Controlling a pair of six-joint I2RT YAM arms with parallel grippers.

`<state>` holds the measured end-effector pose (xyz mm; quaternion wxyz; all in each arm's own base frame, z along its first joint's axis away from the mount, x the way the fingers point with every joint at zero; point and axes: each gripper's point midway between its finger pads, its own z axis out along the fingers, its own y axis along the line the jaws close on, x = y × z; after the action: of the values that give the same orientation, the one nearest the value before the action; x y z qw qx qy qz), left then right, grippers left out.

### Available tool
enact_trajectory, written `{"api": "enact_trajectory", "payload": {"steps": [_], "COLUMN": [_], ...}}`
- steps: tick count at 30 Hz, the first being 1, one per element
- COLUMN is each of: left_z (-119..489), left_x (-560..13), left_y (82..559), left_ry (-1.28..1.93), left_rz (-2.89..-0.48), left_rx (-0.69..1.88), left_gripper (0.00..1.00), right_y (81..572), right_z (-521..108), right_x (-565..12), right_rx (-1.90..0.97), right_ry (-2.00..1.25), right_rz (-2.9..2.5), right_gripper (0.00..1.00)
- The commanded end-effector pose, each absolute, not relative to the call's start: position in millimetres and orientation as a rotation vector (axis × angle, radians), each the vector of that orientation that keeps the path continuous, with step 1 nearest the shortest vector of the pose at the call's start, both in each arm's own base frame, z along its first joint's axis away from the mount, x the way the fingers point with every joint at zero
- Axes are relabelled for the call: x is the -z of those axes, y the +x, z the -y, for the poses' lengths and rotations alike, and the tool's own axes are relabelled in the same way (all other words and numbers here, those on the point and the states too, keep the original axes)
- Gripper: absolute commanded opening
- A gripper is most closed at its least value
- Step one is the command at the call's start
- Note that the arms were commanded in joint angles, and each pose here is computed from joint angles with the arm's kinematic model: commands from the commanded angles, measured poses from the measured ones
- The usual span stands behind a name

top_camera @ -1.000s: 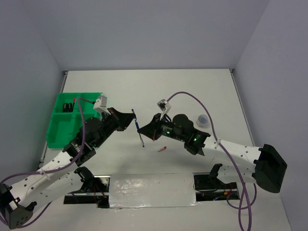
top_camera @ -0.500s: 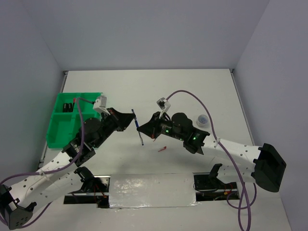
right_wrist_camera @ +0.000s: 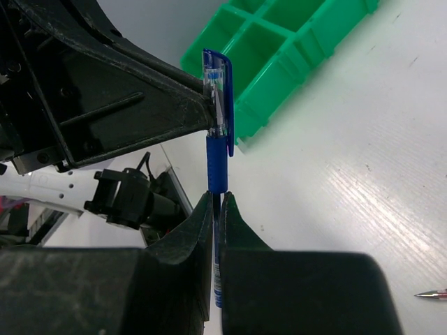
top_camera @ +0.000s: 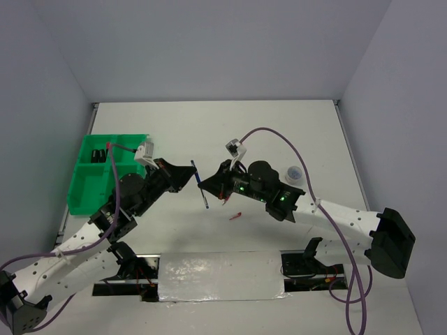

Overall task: Sort the stationery into containers
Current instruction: Close the pen cap on the pen.

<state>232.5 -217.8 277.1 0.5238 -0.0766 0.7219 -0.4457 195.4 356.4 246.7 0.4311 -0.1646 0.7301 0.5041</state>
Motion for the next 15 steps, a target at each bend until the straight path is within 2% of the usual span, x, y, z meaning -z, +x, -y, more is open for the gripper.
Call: {"api": "enact_trajectory", "payload": {"steps": [1, 15], "left_z": [224.9, 234.5], "left_x": [-284.5, -260.3], "left_y": [223.7, 211.6], "left_ry": [-0.108, -0.131], "left_rz": [-1.715, -1.78], "left_rx": [1.11, 1.212], "left_gripper": [0.0, 0.0], "right_y": [212.5, 231.1], "right_z": [-357.4, -353.6], "right_x": [-289.0, -316.2], "right_rx": [-1.24, -1.236], "right_ry": [-0.408, -0.446], "right_rz": [-1.684, -1.497], "right_gripper": [0.0, 0.0]}}
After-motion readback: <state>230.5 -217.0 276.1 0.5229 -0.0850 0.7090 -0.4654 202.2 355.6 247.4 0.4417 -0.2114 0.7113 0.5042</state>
